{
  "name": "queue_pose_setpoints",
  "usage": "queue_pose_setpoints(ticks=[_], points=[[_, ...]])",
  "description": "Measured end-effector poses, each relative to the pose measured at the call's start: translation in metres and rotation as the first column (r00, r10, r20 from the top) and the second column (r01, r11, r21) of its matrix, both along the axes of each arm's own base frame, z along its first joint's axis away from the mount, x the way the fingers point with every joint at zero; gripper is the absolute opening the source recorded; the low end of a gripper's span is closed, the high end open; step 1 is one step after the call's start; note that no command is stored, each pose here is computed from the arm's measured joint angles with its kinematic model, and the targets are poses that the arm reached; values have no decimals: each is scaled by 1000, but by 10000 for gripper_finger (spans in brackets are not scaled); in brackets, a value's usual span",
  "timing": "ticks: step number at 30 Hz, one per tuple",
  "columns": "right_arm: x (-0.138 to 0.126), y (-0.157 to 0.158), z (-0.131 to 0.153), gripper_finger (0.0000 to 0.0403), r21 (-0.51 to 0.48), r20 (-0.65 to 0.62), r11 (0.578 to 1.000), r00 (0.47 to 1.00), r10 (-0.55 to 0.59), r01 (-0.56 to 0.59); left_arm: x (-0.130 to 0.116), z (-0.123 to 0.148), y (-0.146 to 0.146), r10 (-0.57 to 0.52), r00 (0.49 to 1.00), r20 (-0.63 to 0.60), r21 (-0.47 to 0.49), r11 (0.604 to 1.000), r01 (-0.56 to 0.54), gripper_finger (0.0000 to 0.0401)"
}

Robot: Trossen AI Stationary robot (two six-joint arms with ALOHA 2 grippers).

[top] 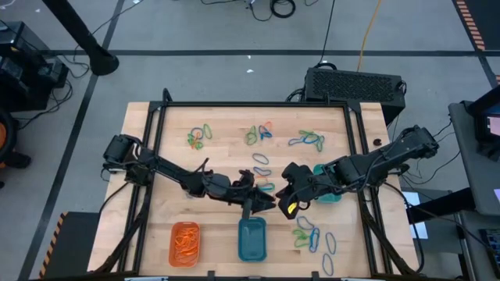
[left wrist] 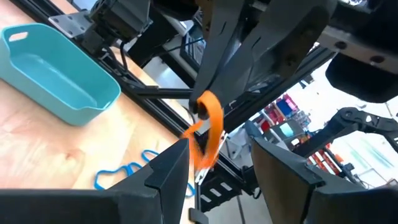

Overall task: Sort rubber bands into baskets
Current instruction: Put the orange rubber band into the orange bin

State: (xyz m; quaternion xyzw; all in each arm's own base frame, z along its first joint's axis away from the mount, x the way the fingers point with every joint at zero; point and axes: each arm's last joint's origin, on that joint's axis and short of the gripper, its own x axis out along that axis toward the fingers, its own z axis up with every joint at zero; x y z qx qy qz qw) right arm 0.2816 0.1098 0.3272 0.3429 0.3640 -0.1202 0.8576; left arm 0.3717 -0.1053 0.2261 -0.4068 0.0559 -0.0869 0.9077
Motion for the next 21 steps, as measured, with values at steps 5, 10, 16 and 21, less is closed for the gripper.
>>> queue_pose_setpoints(ticks=[5,10,16,21], points=[[0,0,0,0,9,0,1000,1000,-14,14,0,-1,0,2,1000,-12,4,1000,-2,180],[0,-1,0,0,2,7,999,999,-49,49,0,-1,0,6,1000,-12,4,1000,-6,180],[2,0,-3,0,-2,1,997,997,-72,72,0,-1,2,72,997,-11,7,997,-72,180],[8,2,-11,0,-15,-24,997,997,-73,73,0,-1,3,89,996,-4,28,996,-89,180]])
